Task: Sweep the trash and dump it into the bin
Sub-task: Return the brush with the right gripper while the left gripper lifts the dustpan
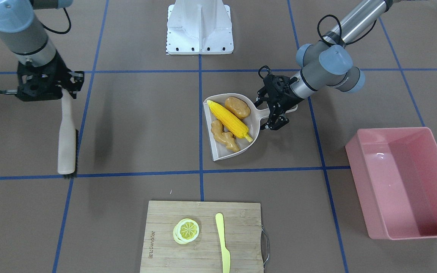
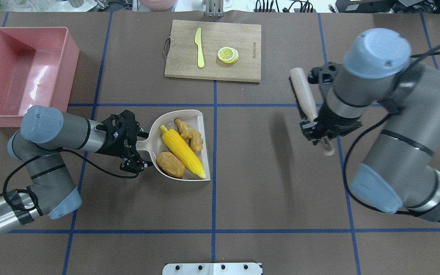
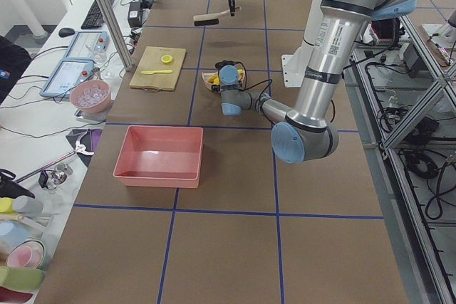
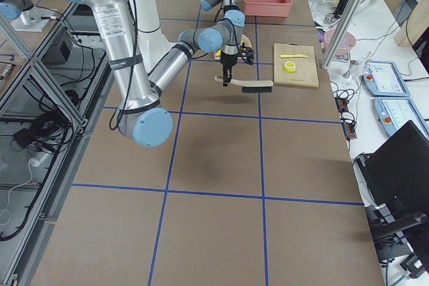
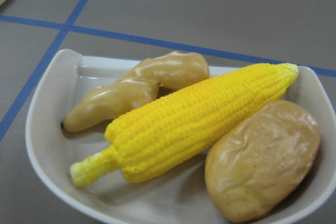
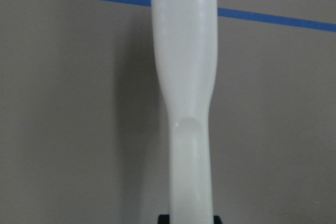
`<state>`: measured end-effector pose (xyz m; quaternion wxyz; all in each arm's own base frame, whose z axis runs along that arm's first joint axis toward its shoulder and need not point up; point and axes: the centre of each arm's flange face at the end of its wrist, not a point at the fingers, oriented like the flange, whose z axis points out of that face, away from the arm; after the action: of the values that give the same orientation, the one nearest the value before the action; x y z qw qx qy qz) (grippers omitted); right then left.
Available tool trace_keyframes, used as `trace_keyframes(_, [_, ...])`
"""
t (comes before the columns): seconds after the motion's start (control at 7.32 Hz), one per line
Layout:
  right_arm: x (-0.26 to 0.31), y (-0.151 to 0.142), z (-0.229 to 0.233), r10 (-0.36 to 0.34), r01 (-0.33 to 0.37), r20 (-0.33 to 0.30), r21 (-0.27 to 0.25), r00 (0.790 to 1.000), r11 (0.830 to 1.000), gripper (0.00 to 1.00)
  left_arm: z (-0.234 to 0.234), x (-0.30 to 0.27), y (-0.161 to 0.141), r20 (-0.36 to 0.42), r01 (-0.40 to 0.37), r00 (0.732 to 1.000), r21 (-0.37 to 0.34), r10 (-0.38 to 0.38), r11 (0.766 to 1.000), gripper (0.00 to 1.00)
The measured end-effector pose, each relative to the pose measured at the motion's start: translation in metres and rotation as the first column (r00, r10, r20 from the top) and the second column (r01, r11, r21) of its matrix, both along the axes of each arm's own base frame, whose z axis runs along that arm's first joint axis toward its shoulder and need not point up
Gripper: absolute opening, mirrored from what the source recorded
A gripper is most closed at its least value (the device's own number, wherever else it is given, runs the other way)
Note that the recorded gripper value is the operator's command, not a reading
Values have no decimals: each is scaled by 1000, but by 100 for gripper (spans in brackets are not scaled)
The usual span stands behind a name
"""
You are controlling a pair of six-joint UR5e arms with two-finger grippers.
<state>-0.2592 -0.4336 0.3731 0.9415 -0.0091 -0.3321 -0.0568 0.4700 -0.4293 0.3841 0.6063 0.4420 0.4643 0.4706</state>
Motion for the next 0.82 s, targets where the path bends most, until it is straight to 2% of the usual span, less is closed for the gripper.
trace_keyframes(0.14, [33,4,47,8,-8,-1,-3,1000,1000,0,-1,0,0,-1,0,1000,1,0,1000,36])
trace_keyframes(0.41, [89,12,131,29,-29,11,-25,1000,999,0,-2,0,0,-3,0,1000,3,0,1000,25])
trace_keyframes(0.82, [136,46,218,34,-34,57,-13,998,999,0,-6,-1,0,-9,0,1000,11,0,1000,21])
